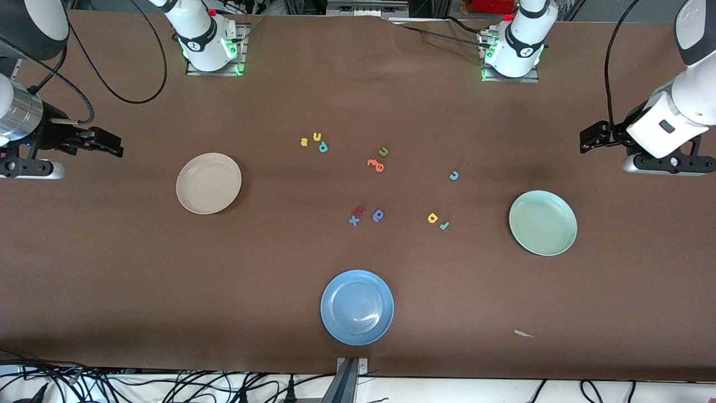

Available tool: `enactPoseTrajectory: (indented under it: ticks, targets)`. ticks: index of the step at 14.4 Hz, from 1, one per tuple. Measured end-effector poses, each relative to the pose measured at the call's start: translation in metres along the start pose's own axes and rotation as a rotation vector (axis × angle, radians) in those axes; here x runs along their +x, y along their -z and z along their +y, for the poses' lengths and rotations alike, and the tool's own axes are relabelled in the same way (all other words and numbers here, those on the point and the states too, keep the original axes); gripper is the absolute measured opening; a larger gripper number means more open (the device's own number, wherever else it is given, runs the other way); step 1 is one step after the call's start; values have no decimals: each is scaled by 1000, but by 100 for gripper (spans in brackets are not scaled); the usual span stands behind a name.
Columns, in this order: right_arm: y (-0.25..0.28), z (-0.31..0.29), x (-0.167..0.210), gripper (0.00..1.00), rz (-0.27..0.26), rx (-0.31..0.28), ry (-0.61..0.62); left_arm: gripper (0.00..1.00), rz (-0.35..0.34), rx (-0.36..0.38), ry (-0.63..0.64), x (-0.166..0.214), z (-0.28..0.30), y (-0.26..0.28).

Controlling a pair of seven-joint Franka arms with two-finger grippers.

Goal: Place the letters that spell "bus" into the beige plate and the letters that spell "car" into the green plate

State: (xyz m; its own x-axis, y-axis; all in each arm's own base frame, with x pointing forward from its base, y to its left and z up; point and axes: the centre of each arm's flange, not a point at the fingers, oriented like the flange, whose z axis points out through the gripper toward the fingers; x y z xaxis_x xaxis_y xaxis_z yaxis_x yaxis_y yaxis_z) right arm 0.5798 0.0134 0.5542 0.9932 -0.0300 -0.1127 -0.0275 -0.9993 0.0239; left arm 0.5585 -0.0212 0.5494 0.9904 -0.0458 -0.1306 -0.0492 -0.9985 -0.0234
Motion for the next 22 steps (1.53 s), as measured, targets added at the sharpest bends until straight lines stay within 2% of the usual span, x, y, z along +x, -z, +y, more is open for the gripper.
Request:
enactPoseTrajectory:
  ticks: [14,17,20,21,22]
  targets:
    - [0,0,0,100,1,0,0,100,0,0,0,0,0,0]
    - [1,-2,1,100,13,-2,3,100,-5,-53,-3,0,8,-2]
    - [0,-13,8,100,48,-44,32,100,-23,-94,-13,1,27,-12]
    - [-4,-21,11,100,49,-78,57,100,-29,-96,-5,2,42,-19]
    - [-7,-34,12,100,52,-137,96,100,-31,-93,5,3,60,-31]
